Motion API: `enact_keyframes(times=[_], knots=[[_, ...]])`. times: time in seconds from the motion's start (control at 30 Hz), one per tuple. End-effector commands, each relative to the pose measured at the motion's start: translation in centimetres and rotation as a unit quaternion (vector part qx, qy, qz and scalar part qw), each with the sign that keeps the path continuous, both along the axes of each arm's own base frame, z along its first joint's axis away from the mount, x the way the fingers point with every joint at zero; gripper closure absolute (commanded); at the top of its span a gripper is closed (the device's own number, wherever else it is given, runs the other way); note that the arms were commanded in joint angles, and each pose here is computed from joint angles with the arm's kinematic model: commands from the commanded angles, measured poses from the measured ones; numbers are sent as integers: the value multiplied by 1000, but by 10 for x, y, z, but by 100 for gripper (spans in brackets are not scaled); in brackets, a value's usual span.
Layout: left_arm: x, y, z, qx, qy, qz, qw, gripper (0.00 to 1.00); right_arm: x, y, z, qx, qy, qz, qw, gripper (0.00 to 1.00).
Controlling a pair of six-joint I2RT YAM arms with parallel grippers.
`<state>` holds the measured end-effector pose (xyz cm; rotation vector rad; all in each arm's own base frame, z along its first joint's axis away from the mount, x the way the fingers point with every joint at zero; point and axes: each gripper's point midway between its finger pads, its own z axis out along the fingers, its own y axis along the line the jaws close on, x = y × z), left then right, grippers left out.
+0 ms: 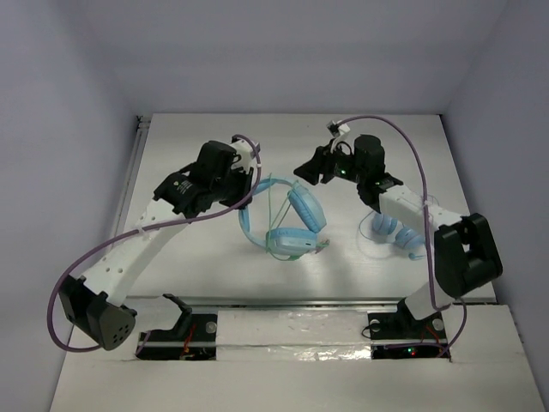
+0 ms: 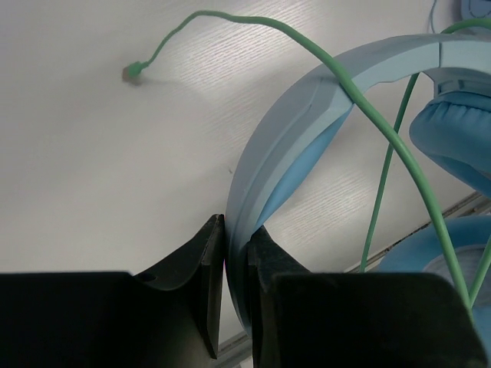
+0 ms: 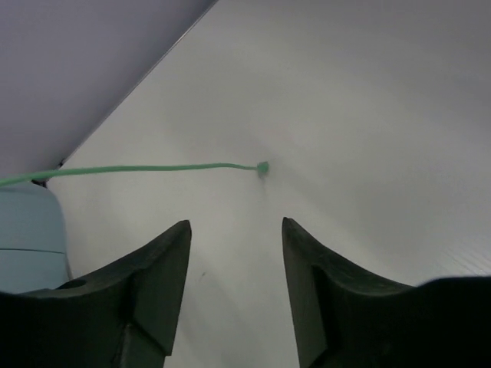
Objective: Wrap the headphones
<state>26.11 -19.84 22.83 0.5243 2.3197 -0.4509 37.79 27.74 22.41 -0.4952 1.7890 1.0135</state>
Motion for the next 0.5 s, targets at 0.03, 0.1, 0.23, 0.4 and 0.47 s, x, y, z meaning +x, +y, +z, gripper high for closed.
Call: enact_keyframes(times=[0.03, 0.1, 0.23, 0.4, 0.47], knots=[[4, -18, 70, -74, -53, -19, 996, 100, -7, 19, 15, 25, -33, 119, 992, 39], [2, -26, 93, -99, -66, -37, 992, 100, -8, 24, 13, 27, -43, 146, 988, 36], [2, -36, 112, -116, -66, -56, 989, 100, -10, 29, 14, 44, -82, 174, 980, 33], [0, -40, 121, -122, -59, -67, 988, 100, 0, 36, 8, 55, -82, 184, 978, 32], [-1, -41, 125, -125, -59, -70, 988, 100, -4, 43, 9, 62, -81, 202, 974, 32]])
